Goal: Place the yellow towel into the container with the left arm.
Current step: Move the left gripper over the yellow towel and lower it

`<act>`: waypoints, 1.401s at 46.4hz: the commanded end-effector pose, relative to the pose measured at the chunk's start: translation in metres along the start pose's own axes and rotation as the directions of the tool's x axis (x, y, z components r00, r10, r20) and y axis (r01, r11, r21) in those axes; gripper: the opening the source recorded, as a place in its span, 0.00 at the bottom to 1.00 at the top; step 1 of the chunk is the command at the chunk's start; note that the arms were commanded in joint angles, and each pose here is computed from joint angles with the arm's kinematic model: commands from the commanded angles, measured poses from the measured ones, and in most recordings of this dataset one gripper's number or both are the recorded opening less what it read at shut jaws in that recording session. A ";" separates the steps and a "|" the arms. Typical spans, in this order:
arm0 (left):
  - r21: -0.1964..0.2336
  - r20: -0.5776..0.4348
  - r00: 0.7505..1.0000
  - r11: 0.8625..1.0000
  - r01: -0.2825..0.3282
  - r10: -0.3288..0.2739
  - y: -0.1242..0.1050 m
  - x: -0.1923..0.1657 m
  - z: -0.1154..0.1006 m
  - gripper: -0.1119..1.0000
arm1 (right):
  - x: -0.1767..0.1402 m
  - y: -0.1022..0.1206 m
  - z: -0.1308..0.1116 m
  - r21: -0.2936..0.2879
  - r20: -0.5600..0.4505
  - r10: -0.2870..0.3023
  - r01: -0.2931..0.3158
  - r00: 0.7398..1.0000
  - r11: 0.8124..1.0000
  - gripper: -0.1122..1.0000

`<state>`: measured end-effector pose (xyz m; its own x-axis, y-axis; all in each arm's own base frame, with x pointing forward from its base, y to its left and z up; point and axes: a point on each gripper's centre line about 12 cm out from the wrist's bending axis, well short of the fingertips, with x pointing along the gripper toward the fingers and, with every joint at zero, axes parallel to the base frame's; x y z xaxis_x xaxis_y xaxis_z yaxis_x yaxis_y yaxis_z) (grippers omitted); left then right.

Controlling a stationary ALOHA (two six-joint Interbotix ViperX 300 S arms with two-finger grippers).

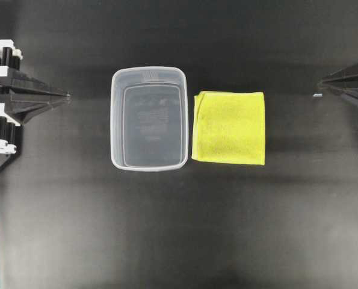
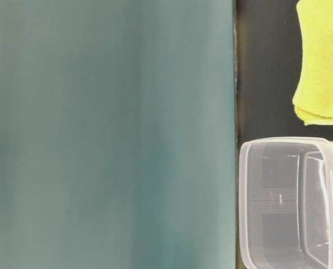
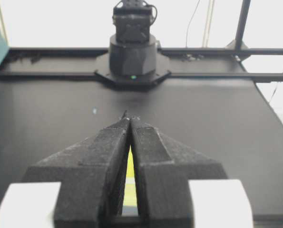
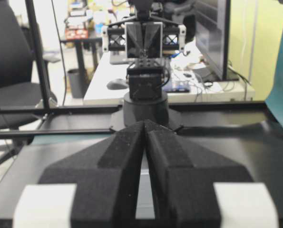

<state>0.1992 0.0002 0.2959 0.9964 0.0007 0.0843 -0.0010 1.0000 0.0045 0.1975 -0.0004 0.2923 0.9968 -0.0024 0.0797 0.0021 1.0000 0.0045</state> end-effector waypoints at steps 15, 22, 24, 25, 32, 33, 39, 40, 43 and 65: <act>0.026 -0.218 0.975 0.999 -0.030 0.035 0.010 0.068 0.038 0.10 | -0.006 0.003 -0.002 0.028 -0.118 0.013 -0.010 0.993 1.000 0.10; 0.035 -0.322 0.946 0.999 -0.028 0.037 0.011 0.101 0.041 0.10 | -0.014 0.002 -0.006 0.029 -0.197 0.009 -0.004 0.980 1.000 0.10; 0.036 -0.356 0.934 0.999 -0.027 0.038 0.011 0.110 0.040 0.10 | -0.017 0.002 -0.006 0.029 -0.209 0.008 -0.002 0.978 1.000 0.11; 0.035 -0.373 0.927 0.999 -0.028 0.039 0.012 0.114 0.040 0.10 | -0.018 0.002 -0.006 0.029 -0.210 0.008 -0.002 0.978 1.000 0.11; 0.035 -0.485 0.874 0.999 -0.024 0.038 0.012 0.146 0.033 0.10 | -0.027 0.001 -0.002 0.029 -0.213 0.004 0.002 0.977 1.000 0.16; 0.033 -0.498 0.866 0.999 -0.021 0.035 0.011 0.150 0.032 0.10 | -0.028 0.001 -0.001 0.030 -0.212 0.004 0.002 0.977 1.000 0.18; 0.034 -0.564 0.825 0.999 -0.018 0.034 0.011 0.181 0.026 0.10 | -0.036 -0.001 -0.002 0.026 -0.238 -0.007 0.014 0.971 1.000 0.48; 0.036 -0.571 0.821 0.999 -0.018 0.035 0.011 0.185 0.025 0.10 | -0.037 -0.001 -0.003 0.026 -0.246 -0.009 0.016 0.969 1.000 0.53; 0.039 -0.587 0.809 0.999 -0.015 0.035 0.012 0.198 0.022 0.11 | -0.040 -0.002 -0.002 0.028 -0.253 -0.010 0.017 0.967 0.999 0.69; 0.072 -0.802 0.596 0.997 0.024 0.043 0.018 0.285 -0.047 0.92 | -0.056 -0.015 0.012 0.019 -0.191 -0.105 0.111 0.976 0.994 0.82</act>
<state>0.4710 0.0187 0.2769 0.6795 0.0468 -0.7322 -0.0052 0.9982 0.0590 0.1420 -0.0135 0.2915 0.9871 -0.0933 -0.1300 0.0982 0.9947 0.0319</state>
